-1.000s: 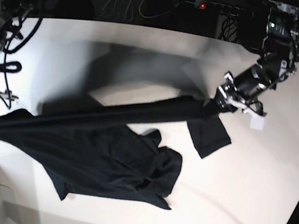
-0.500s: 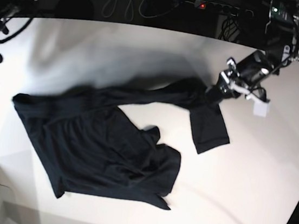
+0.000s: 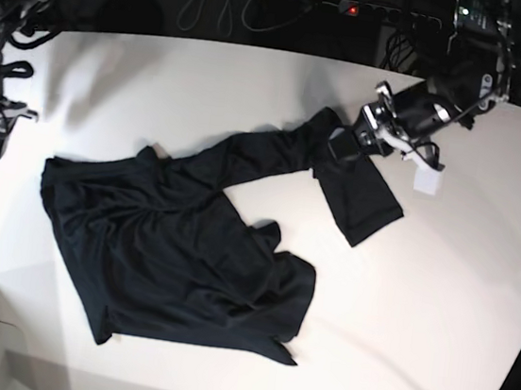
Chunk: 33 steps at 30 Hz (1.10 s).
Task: Layout the t-shirt on the table in an organized manner, then fold the t-shirt properly
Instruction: 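Move the left gripper to the sleeve lying across the shirt body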
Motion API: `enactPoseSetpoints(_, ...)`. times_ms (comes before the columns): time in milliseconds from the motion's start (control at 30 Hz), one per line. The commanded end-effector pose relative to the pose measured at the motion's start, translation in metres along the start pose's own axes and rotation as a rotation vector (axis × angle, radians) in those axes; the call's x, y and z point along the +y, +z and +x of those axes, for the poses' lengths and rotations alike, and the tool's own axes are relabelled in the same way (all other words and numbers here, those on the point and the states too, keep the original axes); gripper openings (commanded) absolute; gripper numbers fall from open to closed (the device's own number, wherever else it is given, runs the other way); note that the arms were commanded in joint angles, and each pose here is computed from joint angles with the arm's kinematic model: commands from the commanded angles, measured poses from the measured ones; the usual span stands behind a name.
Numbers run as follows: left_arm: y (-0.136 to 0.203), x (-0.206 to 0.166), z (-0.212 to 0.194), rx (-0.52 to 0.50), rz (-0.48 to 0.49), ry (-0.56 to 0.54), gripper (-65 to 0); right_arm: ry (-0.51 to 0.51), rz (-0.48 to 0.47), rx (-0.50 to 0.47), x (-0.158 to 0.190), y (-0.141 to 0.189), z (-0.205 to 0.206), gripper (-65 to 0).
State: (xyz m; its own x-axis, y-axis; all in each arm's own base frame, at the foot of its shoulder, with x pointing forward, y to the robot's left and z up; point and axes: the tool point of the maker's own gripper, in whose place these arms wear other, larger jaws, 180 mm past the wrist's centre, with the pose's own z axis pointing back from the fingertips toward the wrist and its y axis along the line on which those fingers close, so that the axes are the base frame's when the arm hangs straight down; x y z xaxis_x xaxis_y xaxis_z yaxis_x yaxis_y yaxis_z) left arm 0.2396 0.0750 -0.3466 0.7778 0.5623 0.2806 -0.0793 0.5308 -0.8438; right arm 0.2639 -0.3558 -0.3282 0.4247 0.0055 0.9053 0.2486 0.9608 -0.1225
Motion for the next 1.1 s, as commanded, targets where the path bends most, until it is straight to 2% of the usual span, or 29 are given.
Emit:
enactPoseSetpoints(0,0.001,-0.002,0.006,-0.003,-0.005,-0.005,-64.5,0.015,-0.002,-0.063,-0.001,0.004,0.018,-37.7)
enactPoseSetpoints(67,-0.002,0.006,0.008,0.001,0.017,-0.004,-62.7,0.019,0.021,-0.057,0.011,0.008,0.014,-37.7)
enactPoseSetpoints(133,-0.007,0.01,0.012,0.005,0.021,0.006,-56.1,0.036,0.065,-0.048,0.029,0.008,0.011,-37.7)
enactPoseSetpoints(300,-0.007,0.009,0.025,-0.002,0.023,-0.027,-24.2,0.114,0.244,-0.021,0.093,0.01,0.002,-37.3)
enactPoseSetpoints(400,-0.004,0.008,0.041,-0.019,0.032,-0.065,-15.2,0.14,0.34,-0.013,0.128,0.01,-0.002,-37.3)
enactPoseSetpoints(567,0.0,0.011,0.073,-0.058,0.057,-0.122,-14.6,0.155,0.445,0.006,0.167,0.01,-0.009,-37.3)
enactPoseSetpoints(667,0.009,0.019,0.092,-0.111,0.079,-0.107,-14.3,0.144,0.491,0.038,0.183,0.012,-0.023,-37.3)
enactPoseSetpoints(900,0.018,0.048,0.124,-0.185,0.136,-0.034,-14.2,0.1,0.518,0.096,0.193,-0.001,-0.044,-36.8)
enactPoseSetpoints(1067,0.016,0.052,0.131,-0.191,0.142,-0.02,-14.2,0.1,0.525,0.104,0.195,-0.001,-0.047,-30.2)
